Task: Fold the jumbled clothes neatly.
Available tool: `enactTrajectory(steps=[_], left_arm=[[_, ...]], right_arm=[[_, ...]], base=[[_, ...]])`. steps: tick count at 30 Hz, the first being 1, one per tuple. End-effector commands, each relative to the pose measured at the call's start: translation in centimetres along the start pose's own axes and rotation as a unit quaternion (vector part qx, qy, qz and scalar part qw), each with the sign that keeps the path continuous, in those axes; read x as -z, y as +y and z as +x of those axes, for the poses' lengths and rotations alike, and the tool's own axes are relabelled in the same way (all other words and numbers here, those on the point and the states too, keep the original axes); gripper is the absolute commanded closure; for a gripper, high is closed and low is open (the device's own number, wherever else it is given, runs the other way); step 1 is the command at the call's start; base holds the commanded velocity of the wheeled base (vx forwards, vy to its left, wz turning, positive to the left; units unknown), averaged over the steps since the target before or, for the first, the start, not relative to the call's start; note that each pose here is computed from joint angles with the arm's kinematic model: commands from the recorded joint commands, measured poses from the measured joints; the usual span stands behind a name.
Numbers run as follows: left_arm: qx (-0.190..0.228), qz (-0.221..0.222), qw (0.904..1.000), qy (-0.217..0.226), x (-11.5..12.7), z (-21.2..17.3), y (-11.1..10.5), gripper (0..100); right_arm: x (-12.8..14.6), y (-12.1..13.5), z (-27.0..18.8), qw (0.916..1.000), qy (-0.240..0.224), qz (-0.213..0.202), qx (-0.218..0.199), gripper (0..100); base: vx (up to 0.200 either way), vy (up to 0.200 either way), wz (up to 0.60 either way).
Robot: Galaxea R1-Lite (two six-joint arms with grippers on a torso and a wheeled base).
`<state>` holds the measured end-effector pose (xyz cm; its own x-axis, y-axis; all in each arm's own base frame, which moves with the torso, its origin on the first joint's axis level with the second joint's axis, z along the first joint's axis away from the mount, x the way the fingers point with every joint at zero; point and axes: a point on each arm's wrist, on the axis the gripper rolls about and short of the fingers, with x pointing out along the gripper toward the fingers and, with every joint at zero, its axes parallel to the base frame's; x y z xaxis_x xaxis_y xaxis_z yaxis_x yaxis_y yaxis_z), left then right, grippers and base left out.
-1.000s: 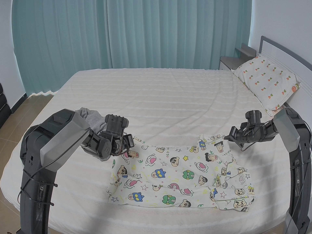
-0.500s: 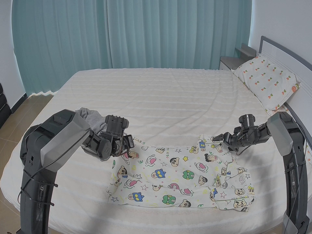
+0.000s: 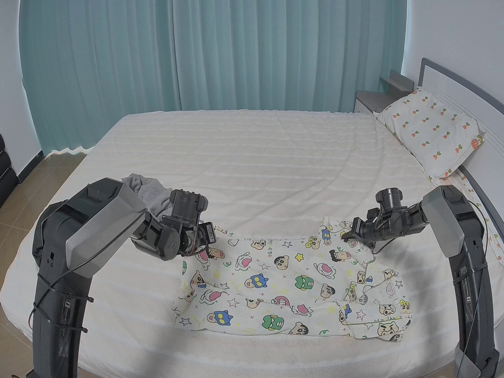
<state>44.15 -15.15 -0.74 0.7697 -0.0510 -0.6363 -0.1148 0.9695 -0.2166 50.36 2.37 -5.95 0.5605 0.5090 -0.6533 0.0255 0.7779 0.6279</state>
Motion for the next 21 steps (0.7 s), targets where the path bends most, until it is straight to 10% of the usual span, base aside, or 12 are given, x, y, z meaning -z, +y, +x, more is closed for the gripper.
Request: enactTrajectory(steps=[1,21], left_arm=[[0.003,0.0,1.0,-0.001,0.0,-0.3,-0.2,100],[0.019,-0.004,0.9997,-0.014,-1.4,-3.5,-0.1,100]], right_arm=[[-0.2,0.1,-1.1,0.9999,0.004,0.003,-0.015,100],[0.3,0.3,-6.4,0.9946,-0.045,-0.025,-0.091,100]], base=[[0.0,0.0,0.0],[0.0,0.0,0.0]])
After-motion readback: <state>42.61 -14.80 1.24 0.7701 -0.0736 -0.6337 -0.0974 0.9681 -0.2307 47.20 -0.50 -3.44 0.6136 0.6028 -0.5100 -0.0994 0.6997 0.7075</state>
